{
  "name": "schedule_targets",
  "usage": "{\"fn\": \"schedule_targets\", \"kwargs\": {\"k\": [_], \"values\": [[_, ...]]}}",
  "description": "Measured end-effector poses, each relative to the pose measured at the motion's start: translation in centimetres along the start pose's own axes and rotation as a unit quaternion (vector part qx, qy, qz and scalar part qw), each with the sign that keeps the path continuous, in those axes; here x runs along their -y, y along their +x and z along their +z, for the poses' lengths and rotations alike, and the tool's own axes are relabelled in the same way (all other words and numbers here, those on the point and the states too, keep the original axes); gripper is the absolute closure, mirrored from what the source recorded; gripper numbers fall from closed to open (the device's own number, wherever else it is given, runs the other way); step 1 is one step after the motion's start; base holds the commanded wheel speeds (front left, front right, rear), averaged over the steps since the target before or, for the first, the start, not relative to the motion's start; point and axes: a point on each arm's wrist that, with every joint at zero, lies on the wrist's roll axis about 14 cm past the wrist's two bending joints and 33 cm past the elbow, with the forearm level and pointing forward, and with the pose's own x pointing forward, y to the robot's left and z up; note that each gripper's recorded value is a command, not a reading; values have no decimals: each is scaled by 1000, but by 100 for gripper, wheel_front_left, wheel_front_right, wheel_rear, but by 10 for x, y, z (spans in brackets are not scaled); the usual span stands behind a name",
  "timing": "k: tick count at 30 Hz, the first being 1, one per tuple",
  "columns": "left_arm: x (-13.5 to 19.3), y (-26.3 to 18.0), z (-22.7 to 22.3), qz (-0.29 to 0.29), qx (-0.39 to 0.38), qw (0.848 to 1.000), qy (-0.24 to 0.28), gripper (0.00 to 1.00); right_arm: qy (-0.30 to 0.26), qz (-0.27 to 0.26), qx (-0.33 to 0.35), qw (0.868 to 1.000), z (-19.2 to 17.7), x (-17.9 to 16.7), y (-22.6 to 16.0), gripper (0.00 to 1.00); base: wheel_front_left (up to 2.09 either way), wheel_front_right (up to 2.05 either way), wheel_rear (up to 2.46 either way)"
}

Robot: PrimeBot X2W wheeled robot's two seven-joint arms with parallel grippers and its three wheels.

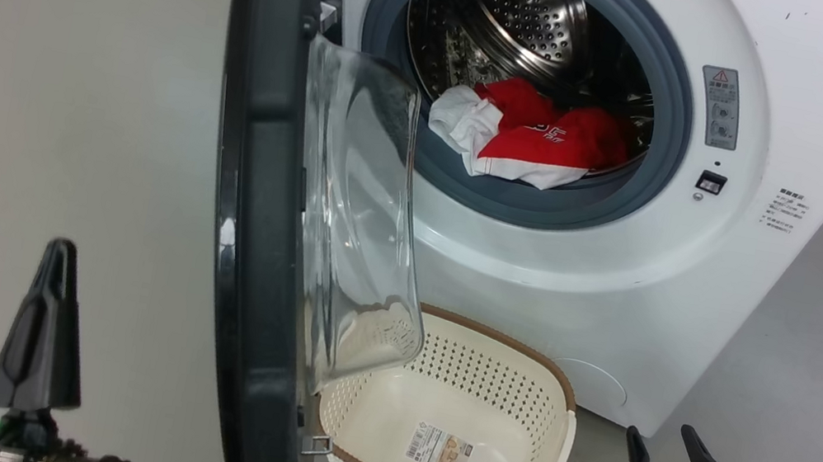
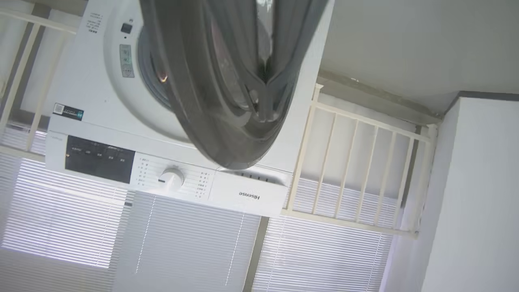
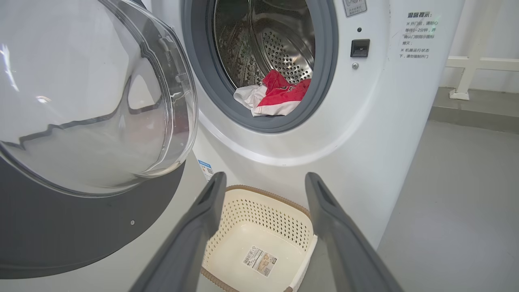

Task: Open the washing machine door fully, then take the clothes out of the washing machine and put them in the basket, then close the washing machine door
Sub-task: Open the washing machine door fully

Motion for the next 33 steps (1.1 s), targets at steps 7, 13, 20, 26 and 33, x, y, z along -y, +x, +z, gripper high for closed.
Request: {"fn": "schedule_targets", "kwargs": {"k": [7,13,20,26,33], "values": [[102,-4,29,-139,38,984,-104,100,2,1,0,1000,-1,0,1,0,0,0,0],[152,-39,-37,-194,-88,965,-156,100,5,-2,-3,1000,-3,3,1,0,0,0,0],[150,-67,-101,-163,-205,947,-185,100,6,-4,-3,1000,-4,5,1,0,0,0,0],[120,-68,-122,-117,-231,953,-159,100,7,-2,-3,1000,-4,4,2,0,0,0,0],[105,-65,-123,-95,-227,959,-142,100,6,3,-2,1000,-3,1,3,0,0,0,0]]}}
